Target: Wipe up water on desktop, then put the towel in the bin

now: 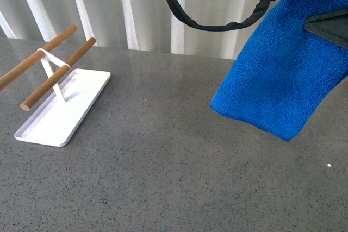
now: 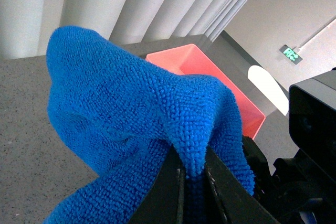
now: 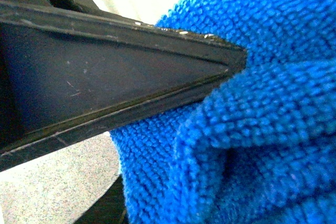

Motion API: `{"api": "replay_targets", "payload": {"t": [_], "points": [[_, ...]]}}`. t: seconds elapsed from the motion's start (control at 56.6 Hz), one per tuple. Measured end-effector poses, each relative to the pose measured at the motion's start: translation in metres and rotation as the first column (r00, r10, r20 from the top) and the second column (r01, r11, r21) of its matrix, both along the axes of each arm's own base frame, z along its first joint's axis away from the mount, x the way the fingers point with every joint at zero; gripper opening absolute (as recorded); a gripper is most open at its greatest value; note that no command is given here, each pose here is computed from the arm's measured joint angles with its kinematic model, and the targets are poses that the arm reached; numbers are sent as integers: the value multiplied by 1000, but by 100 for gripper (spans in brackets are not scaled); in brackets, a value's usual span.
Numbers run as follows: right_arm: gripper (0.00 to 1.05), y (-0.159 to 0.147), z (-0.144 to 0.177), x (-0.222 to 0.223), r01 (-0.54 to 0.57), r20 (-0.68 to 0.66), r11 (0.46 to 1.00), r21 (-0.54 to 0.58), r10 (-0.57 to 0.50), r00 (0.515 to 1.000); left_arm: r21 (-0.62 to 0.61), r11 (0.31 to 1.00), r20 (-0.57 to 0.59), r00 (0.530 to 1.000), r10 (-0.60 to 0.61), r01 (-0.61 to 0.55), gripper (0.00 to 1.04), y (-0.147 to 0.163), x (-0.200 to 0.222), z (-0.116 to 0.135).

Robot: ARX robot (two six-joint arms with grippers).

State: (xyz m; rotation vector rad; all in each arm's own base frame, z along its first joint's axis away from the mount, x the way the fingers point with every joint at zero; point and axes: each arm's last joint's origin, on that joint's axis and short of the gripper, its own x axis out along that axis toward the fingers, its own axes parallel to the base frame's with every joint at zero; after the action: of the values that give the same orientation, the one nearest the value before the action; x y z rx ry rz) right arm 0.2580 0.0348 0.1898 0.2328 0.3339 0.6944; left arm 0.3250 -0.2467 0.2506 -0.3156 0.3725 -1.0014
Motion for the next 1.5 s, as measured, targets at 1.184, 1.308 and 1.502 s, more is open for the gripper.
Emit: {"api": "replay_targets", "payload": {"t": [1.184,1.308,1.502], "points": [[5,-35,12,-3,116,22,993,12,-117,993,61,908,-93,903,419,-415,86,141,40,-10],[5,-40,12,-3,129,22,992,13,-129,991,102,877,-46,879,475,-469,98,183,17,1],[5,-48,8,-2,161,12,987,8,-161,987,123,840,43,848,527,-528,98,232,-35,12]]}}
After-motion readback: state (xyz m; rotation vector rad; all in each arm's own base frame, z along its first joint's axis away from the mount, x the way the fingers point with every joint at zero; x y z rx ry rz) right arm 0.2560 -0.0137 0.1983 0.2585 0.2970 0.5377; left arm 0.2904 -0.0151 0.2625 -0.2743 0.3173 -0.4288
